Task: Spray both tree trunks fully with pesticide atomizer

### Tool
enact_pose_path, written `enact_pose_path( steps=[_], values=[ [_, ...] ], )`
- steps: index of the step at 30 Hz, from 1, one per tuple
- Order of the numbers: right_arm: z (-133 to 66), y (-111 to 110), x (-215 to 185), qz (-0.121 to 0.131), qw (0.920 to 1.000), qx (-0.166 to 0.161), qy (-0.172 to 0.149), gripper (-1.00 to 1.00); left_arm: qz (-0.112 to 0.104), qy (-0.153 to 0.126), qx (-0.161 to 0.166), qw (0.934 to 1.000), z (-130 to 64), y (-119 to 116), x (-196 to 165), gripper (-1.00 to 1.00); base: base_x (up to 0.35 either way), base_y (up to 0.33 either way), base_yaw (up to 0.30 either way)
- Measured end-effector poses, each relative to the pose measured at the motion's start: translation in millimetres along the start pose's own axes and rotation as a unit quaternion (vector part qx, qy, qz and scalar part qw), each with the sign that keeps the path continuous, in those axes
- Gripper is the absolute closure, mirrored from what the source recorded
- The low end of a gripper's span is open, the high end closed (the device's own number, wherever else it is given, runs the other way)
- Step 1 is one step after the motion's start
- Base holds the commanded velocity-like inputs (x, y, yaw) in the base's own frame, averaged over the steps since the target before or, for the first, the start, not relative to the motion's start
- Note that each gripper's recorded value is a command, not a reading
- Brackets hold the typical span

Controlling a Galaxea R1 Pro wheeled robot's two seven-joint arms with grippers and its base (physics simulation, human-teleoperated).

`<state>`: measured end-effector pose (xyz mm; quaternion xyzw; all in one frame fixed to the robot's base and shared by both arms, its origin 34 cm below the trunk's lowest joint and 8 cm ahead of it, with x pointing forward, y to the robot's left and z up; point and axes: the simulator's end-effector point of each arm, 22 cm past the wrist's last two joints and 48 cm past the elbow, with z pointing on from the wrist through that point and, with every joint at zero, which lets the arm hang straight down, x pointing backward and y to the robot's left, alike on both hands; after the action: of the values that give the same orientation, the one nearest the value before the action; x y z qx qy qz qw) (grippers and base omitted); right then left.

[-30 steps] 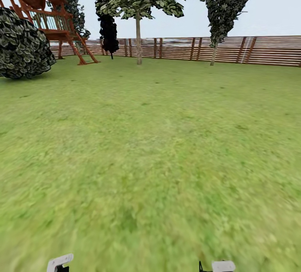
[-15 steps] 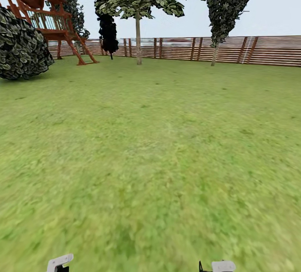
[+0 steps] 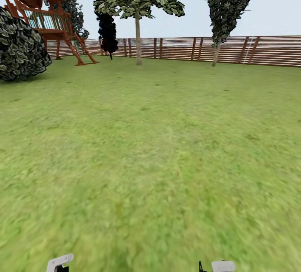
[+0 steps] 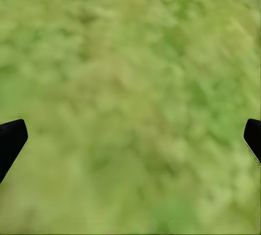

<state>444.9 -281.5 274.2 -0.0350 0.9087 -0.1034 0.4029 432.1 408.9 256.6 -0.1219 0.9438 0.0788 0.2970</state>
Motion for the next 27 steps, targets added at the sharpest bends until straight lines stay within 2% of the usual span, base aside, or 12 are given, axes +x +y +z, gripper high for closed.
enact_pose_path(
  steps=[27],
  values=[
    [0.0,0.0,0.1,0.000,1.0000,0.000,0.000,-1.00,0.000,0.000,0.001,1.0000,-0.1,-1.1,0.5,1.00,0.339,0.000,0.000]
  ],
)
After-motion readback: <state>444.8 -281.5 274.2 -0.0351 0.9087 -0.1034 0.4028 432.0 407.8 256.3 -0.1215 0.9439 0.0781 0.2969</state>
